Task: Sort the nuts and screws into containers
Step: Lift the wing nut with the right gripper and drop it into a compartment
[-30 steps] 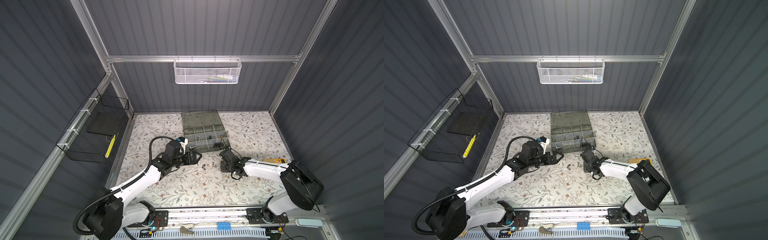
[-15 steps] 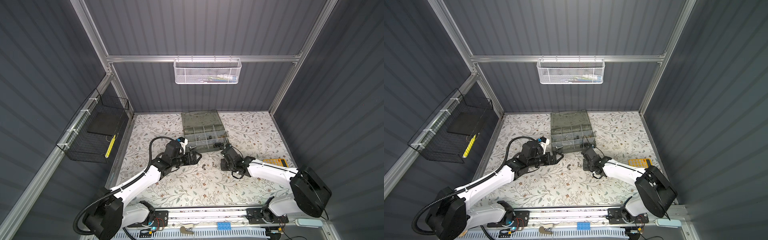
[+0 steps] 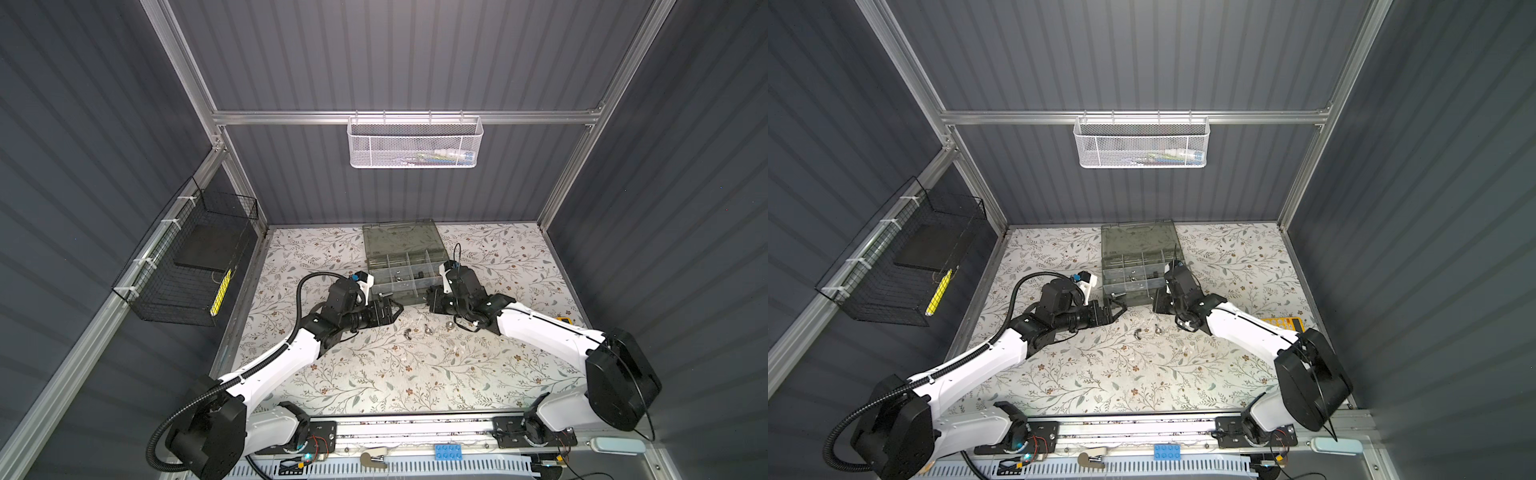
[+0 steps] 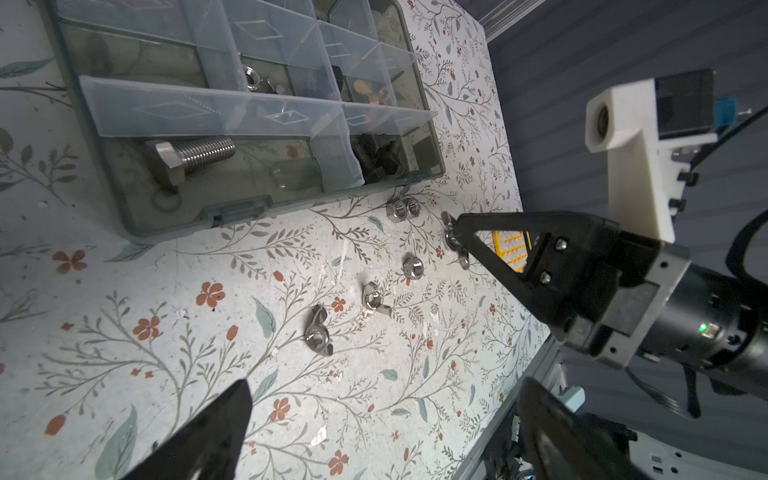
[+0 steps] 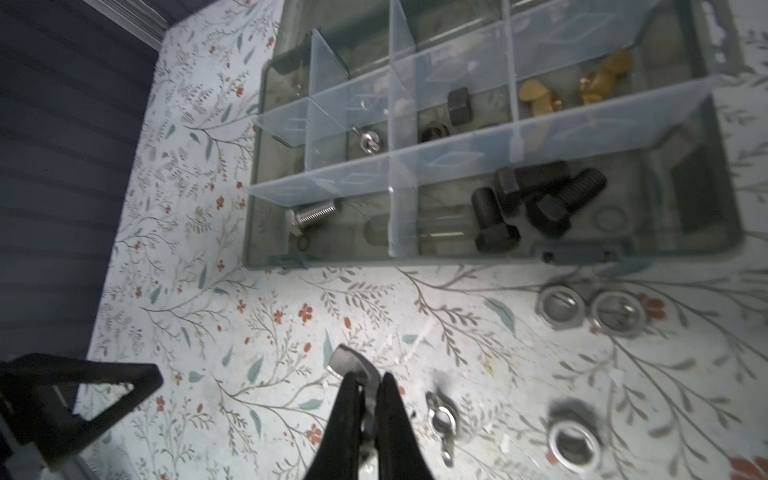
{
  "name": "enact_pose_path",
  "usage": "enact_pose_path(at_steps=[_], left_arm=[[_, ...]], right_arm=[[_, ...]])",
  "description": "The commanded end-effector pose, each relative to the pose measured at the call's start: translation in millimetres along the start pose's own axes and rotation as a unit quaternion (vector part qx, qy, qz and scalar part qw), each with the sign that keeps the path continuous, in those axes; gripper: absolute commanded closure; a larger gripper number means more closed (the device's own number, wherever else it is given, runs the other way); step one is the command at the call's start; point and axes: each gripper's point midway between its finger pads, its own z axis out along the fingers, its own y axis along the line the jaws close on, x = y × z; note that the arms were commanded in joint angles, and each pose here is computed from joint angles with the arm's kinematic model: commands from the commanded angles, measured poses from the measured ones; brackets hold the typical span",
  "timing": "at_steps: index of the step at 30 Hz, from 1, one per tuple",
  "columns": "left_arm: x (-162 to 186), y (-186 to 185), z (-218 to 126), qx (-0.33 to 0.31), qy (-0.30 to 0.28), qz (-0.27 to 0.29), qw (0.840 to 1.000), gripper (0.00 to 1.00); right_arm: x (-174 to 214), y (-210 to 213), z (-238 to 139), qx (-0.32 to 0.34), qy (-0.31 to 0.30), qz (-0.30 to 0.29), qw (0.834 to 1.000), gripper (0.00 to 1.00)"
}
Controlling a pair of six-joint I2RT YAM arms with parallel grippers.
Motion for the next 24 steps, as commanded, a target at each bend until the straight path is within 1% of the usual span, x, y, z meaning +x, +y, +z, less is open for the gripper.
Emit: enact_pose_path(at_steps=[1,6,13,18,24], left_arm=[[-13,-11,-1,0.038,-0.007,-0.024,0.999,0.0],[-23,-7,1,0.055,-0.016,-0.049,0.997,0.0],[-32,6,4,0.077,-0.019,-0.09,0.993,0.0],[-32,14,4,0.063,-0.018,-0.087,0.994,0.0],[-30,18,11,0.059,-0.002,-0.086,0.995,0.0]], right_arm=[[-22,31,12,-0.06,-0.005,0.018,0.998,0.95],[-44,44,38,-0.091,-0.006,0.048,0.995,0.96],[-64,35,78,-0.093,0.002,0.082,0.992,0.97],[-72,24,101,-0.09,0.009,0.095,0.991,0.97],[-69,12,126,-0.07,0.023,0.099,0.992,0.97]])
